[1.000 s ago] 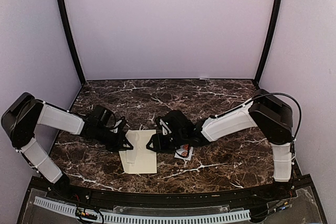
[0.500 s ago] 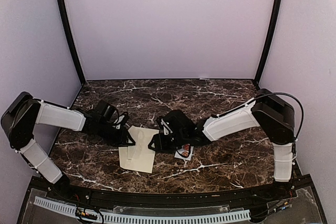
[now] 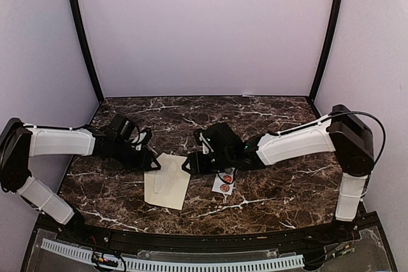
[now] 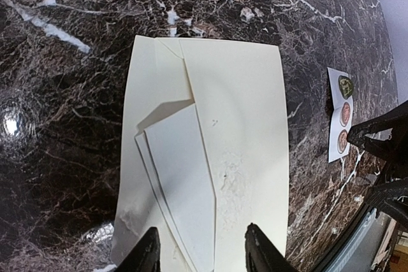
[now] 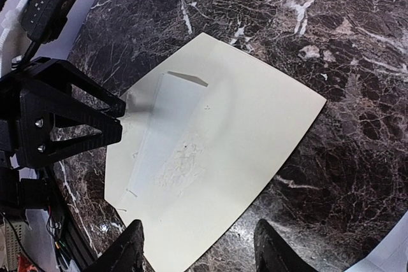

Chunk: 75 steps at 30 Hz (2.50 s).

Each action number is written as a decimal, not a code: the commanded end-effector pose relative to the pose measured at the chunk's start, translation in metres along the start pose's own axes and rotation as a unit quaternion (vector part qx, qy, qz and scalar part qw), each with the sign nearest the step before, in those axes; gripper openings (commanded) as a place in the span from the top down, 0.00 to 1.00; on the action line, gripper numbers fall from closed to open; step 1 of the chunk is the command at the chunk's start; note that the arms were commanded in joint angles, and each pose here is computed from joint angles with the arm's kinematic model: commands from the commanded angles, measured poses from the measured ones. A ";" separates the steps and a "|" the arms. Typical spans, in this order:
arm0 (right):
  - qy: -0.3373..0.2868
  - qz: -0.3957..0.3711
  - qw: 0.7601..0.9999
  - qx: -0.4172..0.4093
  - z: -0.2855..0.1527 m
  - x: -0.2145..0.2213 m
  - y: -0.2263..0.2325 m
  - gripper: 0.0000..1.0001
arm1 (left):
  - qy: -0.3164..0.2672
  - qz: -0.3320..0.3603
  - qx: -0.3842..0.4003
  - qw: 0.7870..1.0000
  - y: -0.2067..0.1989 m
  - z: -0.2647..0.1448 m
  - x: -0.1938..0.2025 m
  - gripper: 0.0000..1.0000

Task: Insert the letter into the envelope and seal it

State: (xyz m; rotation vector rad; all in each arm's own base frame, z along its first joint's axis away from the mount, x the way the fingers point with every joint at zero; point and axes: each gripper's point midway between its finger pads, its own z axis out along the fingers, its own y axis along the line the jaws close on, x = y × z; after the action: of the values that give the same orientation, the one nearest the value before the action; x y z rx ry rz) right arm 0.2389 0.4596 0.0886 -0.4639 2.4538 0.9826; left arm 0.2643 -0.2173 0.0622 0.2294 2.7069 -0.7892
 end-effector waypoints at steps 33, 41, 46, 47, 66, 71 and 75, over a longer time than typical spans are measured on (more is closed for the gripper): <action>0.057 0.034 0.998 0.011 0.055 0.039 -0.023 0.61 | 0.049 -0.011 -0.025 0.998 0.018 0.031 0.011 0.80; 0.061 0.033 0.998 0.012 0.060 0.040 -0.024 0.63 | 0.066 -0.017 -0.004 0.998 0.014 0.039 0.016 0.88; 0.063 0.033 0.997 0.012 0.062 0.041 -0.025 0.65 | 0.075 -0.018 0.000 0.997 0.013 0.042 0.020 0.92; 0.063 0.032 0.997 0.011 0.062 0.040 -0.024 0.66 | 0.075 -0.016 0.000 0.997 0.012 0.043 0.020 0.92; 0.064 0.028 0.997 0.014 0.063 0.037 -0.023 0.71 | 0.104 0.010 0.012 0.994 -0.007 0.060 0.029 0.96; 0.059 0.026 0.998 0.014 0.057 0.033 -0.021 0.71 | 0.073 0.028 -0.023 0.997 -0.002 0.046 0.015 0.92; 0.054 0.026 0.998 0.019 0.053 0.030 -0.023 0.70 | 0.051 0.040 -0.039 0.997 -0.004 0.032 0.005 0.78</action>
State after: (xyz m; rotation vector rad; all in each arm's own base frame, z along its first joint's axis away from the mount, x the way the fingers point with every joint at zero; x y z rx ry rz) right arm 0.2416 0.4787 0.0296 -0.4387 2.5818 0.9714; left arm 0.2700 -0.2425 0.0226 0.3277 2.8112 -0.7328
